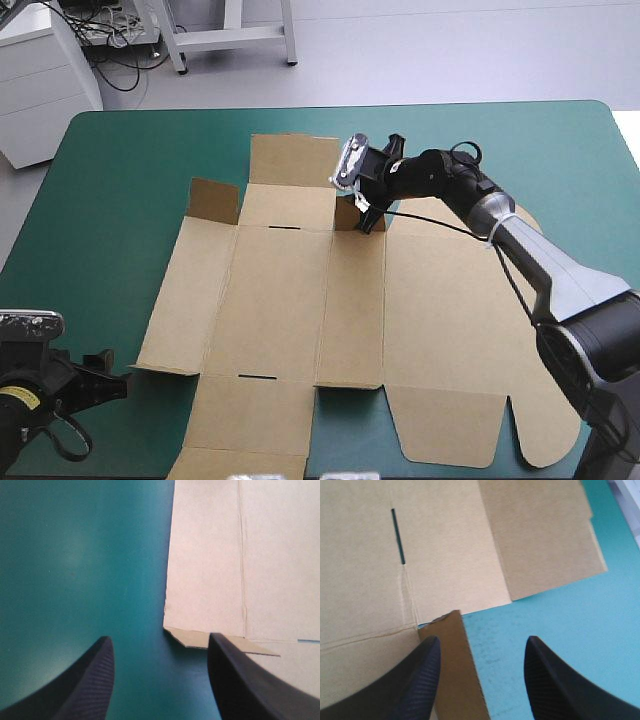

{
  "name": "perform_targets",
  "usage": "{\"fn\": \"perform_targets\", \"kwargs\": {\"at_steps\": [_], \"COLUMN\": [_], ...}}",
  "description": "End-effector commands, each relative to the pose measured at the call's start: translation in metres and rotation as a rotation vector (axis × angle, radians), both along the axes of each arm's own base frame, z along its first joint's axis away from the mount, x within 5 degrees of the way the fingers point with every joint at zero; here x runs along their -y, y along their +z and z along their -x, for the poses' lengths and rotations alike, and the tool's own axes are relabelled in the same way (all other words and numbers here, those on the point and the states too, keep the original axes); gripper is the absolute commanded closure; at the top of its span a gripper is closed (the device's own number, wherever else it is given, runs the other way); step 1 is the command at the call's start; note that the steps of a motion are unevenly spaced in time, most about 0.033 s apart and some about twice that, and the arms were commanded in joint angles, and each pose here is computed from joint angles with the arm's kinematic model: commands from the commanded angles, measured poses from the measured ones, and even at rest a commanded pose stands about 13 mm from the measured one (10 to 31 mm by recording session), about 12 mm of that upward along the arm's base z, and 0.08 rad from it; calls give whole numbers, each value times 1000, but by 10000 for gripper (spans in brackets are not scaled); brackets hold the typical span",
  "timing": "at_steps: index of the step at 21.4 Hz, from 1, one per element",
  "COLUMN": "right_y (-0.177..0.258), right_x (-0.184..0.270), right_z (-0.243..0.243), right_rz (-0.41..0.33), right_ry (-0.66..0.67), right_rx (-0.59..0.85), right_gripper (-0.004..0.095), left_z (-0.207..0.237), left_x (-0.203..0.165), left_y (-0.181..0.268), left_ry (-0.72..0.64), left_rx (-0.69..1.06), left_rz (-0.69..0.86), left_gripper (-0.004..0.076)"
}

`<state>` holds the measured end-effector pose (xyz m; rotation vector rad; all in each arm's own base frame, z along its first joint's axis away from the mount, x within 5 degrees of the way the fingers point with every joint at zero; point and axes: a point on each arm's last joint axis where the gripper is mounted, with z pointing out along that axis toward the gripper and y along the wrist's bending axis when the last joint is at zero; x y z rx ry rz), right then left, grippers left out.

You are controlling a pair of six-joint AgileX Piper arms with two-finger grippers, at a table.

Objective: Fold the box

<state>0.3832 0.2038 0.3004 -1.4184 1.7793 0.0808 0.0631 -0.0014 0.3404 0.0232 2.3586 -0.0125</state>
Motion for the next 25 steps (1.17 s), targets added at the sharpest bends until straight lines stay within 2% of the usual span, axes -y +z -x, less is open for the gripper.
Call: {"fn": "perform_targets", "kwargs": {"at_steps": [1, 4, 7, 9, 12, 18, 25], "right_y": [65, 81, 85, 85, 98, 138, 145], "right_x": [16, 40, 79, 97, 119, 140, 154], "right_z": [13, 24, 33, 41, 58, 108, 156], "right_rz": [-123, -150, -212, -212, -247, -288, -240], "right_ry": [-131, -284, -559, -649, -751, -791, -807], "right_rx": [110, 31, -197, -311, -391, -360, -330], "right_gripper": [424, 424, 424, 424, 424, 424, 420], "left_z": [-14, -27, -42, -51, -66, -85, -115], "left_x": [2, 6, 9, 12, 15, 16, 13], "left_y": [6, 4, 15, 21, 29, 28, 9], "left_ry": [-9, -21, -43, -59, -67, -83, -59], "left_rx": [-3, -51, -47, -42, -13, -45, -151], "left_rz": [23, 61, 87, 117, 157, 142, 151], "left_gripper": [327, 327, 327, 327, 327, 326, 300]}}
